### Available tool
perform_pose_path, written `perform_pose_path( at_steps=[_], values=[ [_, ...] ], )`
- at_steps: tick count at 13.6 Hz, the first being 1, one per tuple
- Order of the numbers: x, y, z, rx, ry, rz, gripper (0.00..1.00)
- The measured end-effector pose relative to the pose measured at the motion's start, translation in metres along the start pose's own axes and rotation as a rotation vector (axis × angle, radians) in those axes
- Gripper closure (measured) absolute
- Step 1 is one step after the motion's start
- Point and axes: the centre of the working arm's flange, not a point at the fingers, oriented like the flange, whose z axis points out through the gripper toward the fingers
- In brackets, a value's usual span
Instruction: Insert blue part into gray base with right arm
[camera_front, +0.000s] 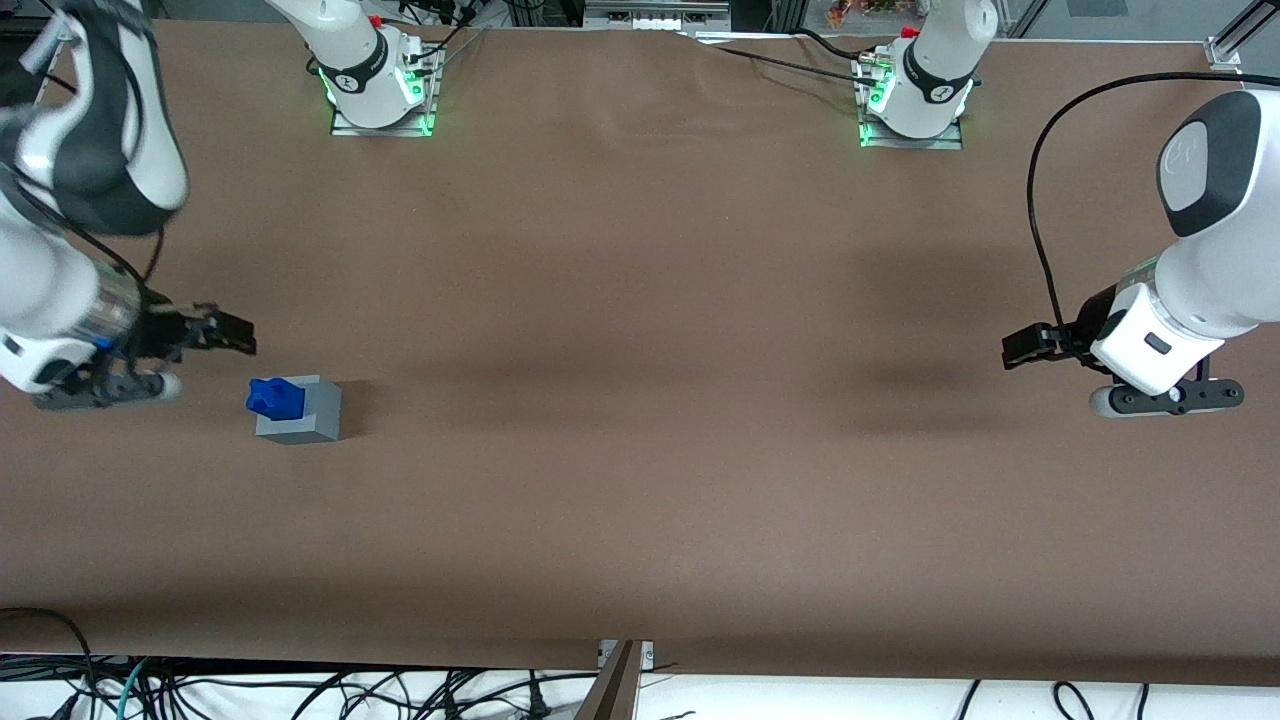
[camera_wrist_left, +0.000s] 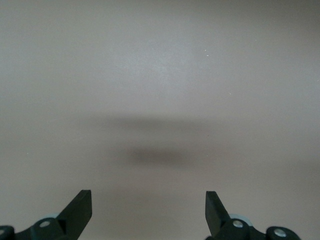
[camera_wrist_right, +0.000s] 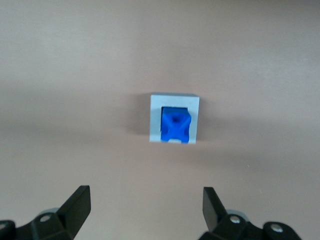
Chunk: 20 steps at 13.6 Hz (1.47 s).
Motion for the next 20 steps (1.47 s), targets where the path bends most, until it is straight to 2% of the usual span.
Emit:
perform_pose_path(
  at_steps=[2,4,7,10,13,20],
  values=[
    [-0.006,-0.006,-0.043,0.007,0.022,-0.008,0.00],
    [-0.005,-0.012,-0.056,0.005,0.041,-0.019,0.00],
    [-0.013,-0.011,-0.069,-0.028,0.057,-0.024,0.00],
    [-0.054,-0.001,-0.073,-0.016,0.029,-0.001,0.00],
    [-0.078,-0.008,-0.081,-0.012,0.032,0.018,0.00],
    [-0.076,-0.012,-0.071,-0.011,0.016,0.028,0.00]
  ],
)
